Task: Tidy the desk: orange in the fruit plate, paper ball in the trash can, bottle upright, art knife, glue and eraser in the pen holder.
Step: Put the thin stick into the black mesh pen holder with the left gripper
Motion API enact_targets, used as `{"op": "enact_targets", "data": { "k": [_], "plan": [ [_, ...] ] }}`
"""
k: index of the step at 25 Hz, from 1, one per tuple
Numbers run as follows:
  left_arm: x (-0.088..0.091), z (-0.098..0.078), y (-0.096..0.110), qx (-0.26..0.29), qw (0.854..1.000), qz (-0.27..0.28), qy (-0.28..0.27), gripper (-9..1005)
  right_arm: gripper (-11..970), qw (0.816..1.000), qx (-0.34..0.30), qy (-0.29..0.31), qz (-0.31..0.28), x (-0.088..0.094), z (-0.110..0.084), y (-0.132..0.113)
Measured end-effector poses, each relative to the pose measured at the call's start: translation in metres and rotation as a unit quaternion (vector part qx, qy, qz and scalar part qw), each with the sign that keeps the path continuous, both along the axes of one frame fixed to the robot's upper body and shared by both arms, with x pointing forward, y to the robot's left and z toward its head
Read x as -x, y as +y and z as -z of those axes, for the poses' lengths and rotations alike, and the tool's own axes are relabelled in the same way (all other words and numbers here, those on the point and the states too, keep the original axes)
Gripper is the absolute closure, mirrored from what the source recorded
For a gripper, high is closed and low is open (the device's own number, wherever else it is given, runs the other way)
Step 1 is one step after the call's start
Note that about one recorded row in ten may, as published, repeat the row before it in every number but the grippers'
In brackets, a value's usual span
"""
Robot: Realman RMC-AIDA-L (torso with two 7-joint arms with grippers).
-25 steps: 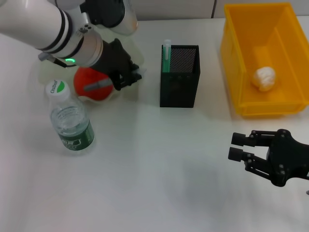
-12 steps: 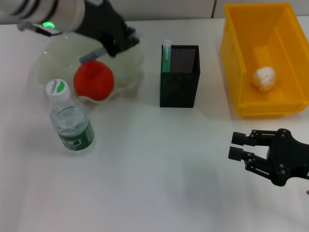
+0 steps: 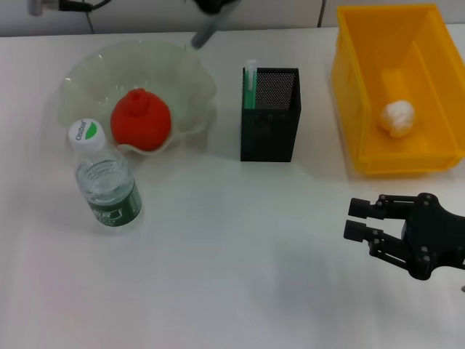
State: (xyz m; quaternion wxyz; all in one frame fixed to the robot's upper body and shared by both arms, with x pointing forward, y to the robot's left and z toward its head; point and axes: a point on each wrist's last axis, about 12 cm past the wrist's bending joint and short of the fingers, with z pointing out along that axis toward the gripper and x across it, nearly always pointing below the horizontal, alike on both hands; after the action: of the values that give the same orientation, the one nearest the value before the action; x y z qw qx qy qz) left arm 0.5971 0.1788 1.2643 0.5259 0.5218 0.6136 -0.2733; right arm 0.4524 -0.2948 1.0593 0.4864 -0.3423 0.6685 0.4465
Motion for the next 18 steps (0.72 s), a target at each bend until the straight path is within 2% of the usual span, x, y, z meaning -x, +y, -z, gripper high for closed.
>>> {"op": "enact_targets", "data": {
  "k": [2,3,5,6,9,13,14,16,17,18],
  "plan": [
    [0.002,0.004,-0.004,0.032,0.999,0.004,-0.005,837,521,1.000,0.000,0.000,0.000,0.000,0.000,0.000],
    [0.004,0.012,-0.011,0.057,0.998,0.004,-0.016,837,520,1.000,0.000,0.000,0.000,0.000,0.000,0.000],
    [0.005,0.016,-0.014,0.064,0.998,0.001,-0.021,838,516,1.000,0.000,0.000,0.000,0.000,0.000,0.000],
    [0.006,0.025,-0.023,0.068,0.997,-0.005,-0.025,838,515,1.000,0.000,0.001,0.000,0.000,0.000,0.000],
    [0.007,0.034,-0.034,0.064,0.998,-0.006,-0.025,837,510,1.000,0.000,0.001,0.000,0.000,0.000,0.000],
    [0.005,0.058,-0.055,0.053,0.998,-0.019,-0.022,837,503,1.000,0.001,0.002,0.001,0.000,0.000,0.000],
    [0.005,0.058,-0.055,0.053,0.998,-0.019,-0.022,837,501,1.000,0.001,0.002,0.001,0.000,0.000,0.000],
    [0.002,0.071,-0.059,0.074,0.997,-0.019,-0.024,836,498,1.000,0.001,0.003,0.001,0.000,0.001,0.000],
    [0.002,0.071,-0.059,0.074,0.997,-0.019,-0.024,836,496,1.000,0.001,0.003,0.001,0.000,0.001,0.000],
    [-0.003,0.081,-0.059,0.094,0.995,-0.023,-0.015,836,495,1.000,0.001,0.003,0.002,0.000,0.001,0.000]
  ]
}}
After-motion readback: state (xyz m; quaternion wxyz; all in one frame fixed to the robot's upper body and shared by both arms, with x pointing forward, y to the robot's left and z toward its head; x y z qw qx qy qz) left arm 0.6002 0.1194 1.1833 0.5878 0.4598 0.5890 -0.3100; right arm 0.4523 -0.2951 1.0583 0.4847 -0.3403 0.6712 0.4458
